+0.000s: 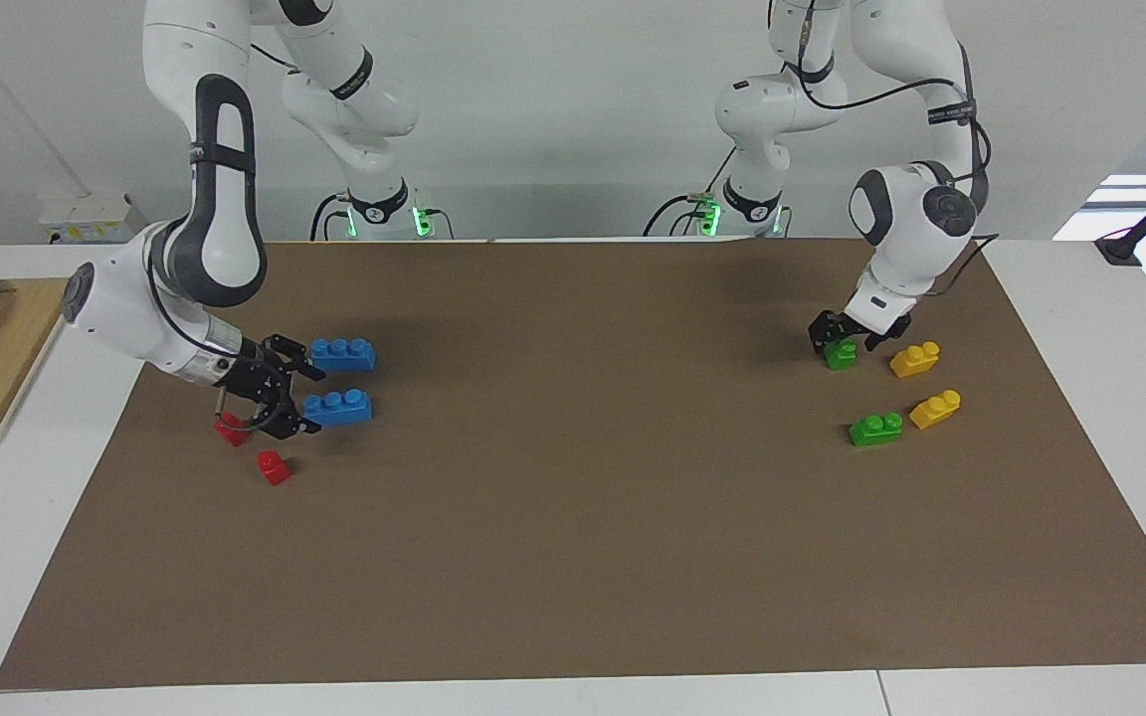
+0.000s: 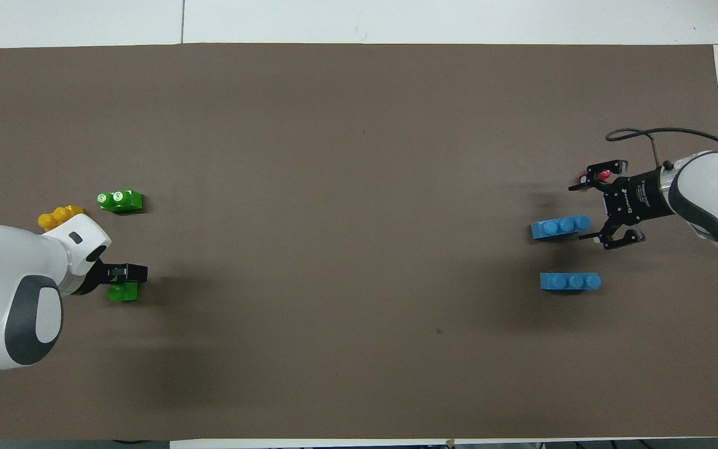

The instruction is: Remove green block with left arm and hold with right

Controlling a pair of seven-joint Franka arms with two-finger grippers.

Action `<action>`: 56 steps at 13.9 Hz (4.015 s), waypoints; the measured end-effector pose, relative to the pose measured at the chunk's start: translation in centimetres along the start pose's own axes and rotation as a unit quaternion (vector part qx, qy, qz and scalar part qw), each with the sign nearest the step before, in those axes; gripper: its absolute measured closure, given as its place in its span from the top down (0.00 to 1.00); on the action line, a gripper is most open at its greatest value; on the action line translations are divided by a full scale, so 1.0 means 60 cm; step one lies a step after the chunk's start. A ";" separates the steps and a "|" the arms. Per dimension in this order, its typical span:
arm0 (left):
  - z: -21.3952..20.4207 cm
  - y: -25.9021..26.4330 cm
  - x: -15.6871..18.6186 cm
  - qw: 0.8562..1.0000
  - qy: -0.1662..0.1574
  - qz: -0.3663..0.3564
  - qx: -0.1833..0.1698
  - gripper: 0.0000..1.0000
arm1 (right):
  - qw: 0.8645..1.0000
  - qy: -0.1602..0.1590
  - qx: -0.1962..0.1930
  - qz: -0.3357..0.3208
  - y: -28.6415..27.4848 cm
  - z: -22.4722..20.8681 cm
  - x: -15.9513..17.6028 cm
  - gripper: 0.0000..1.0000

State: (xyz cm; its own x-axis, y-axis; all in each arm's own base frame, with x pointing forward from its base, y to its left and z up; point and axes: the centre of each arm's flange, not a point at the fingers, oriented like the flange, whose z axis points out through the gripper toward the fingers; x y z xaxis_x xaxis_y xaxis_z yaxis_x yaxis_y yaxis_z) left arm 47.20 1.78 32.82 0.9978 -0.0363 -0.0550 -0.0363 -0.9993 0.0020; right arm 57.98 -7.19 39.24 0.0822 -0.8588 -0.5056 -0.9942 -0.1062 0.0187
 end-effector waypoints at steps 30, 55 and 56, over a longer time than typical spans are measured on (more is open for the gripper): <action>-0.493 0.030 0.071 0.999 -0.050 0.020 -0.003 1.00 | 0.715 0.192 -0.150 -0.656 0.060 -0.270 -0.312 1.00; -0.463 0.072 0.118 0.999 -0.004 0.042 0.008 1.00 | 0.712 0.203 -0.166 -0.651 0.065 -0.286 -0.303 1.00; -0.464 0.072 0.119 0.999 0.000 0.042 0.009 1.00 | 0.713 0.202 -0.166 -0.651 0.065 -0.286 -0.303 1.00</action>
State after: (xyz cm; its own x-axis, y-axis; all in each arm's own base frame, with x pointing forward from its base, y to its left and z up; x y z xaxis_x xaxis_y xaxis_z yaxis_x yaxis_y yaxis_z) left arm 55.73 -2.82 60.23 0.9911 -0.1208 -0.0553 -0.1216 -0.9925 -0.0105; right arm 53.79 -0.60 63.27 0.9999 0.0092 0.0070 0.0092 -1.0000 -0.0016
